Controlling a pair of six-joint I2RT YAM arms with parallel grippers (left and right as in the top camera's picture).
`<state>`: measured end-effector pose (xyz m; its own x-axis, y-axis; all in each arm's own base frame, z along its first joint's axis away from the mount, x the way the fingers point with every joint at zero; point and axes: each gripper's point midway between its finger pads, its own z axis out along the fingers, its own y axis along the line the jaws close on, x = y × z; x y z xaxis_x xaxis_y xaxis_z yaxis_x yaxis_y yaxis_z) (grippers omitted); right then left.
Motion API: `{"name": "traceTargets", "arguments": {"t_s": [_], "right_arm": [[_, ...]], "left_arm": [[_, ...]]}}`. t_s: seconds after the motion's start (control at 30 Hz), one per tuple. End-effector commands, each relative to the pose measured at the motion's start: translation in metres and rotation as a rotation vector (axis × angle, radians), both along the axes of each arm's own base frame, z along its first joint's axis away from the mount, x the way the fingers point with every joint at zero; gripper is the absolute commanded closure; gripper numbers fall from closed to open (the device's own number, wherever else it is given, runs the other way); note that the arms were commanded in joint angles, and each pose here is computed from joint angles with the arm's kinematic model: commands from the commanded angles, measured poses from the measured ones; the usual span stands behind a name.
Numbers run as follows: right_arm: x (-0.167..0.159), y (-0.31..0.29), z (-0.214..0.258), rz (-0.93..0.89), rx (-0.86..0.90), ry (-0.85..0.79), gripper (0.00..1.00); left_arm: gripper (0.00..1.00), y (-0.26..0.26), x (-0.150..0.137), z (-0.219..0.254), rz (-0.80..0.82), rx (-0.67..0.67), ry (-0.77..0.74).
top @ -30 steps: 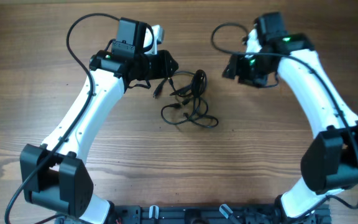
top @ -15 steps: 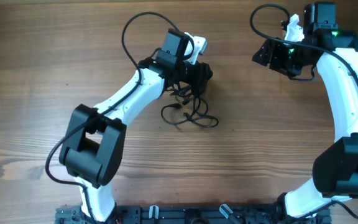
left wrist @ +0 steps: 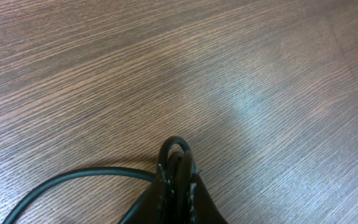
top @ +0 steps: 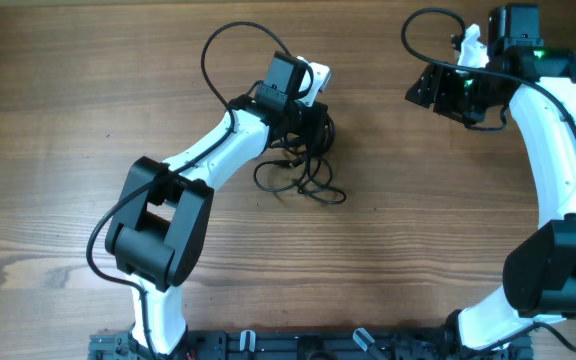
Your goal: Untangle cables
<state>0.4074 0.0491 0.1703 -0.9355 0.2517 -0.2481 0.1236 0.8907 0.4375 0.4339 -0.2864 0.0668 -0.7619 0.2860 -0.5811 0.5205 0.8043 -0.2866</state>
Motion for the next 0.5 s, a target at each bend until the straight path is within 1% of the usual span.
{"name": "traceTargets", "arguments": {"t_s": [0.0, 0.07, 0.13, 0.17, 0.23, 0.33, 0.4, 0.47], "right_arm": [[-0.001, 0.008, 0.012, 0.036, 0.034, -0.03, 0.35], [-0.002, 0.016, 0.015, 0.07, 0.073, -0.041, 0.35], [-0.005, 0.035, 0.023, 0.171, 0.134, -0.079, 0.35], [-0.006, 0.046, 0.025, 0.215, 0.15, -0.095, 0.35], [-0.009, 0.063, 0.028, 0.275, 0.163, -0.113, 0.35], [-0.013, 0.082, 0.029, 0.322, 0.166, -0.118, 0.35], [-0.015, 0.09, 0.029, 0.34, 0.167, -0.117, 0.35], [-0.016, 0.092, 0.029, 0.347, 0.168, -0.117, 0.36]], "left_arm": [[0.96, 0.003, 0.01, 0.001, 0.088, -0.042, 0.025], [0.96, 0.007, 0.018, 0.011, 0.171, -0.099, 0.044], [0.96, 0.015, 0.026, 0.033, 0.293, -0.194, 0.092], [0.96, 0.014, 0.026, 0.052, 0.316, -0.277, 0.128], [0.96, 0.009, 0.018, 0.083, 0.283, -0.399, 0.181], [0.96, 0.004, 0.0, 0.124, 0.182, -0.557, 0.271], [0.96, 0.009, -0.005, 0.138, 0.165, -0.619, 0.32], [0.96, 0.015, -0.005, 0.147, 0.186, -0.684, 0.389]]}}
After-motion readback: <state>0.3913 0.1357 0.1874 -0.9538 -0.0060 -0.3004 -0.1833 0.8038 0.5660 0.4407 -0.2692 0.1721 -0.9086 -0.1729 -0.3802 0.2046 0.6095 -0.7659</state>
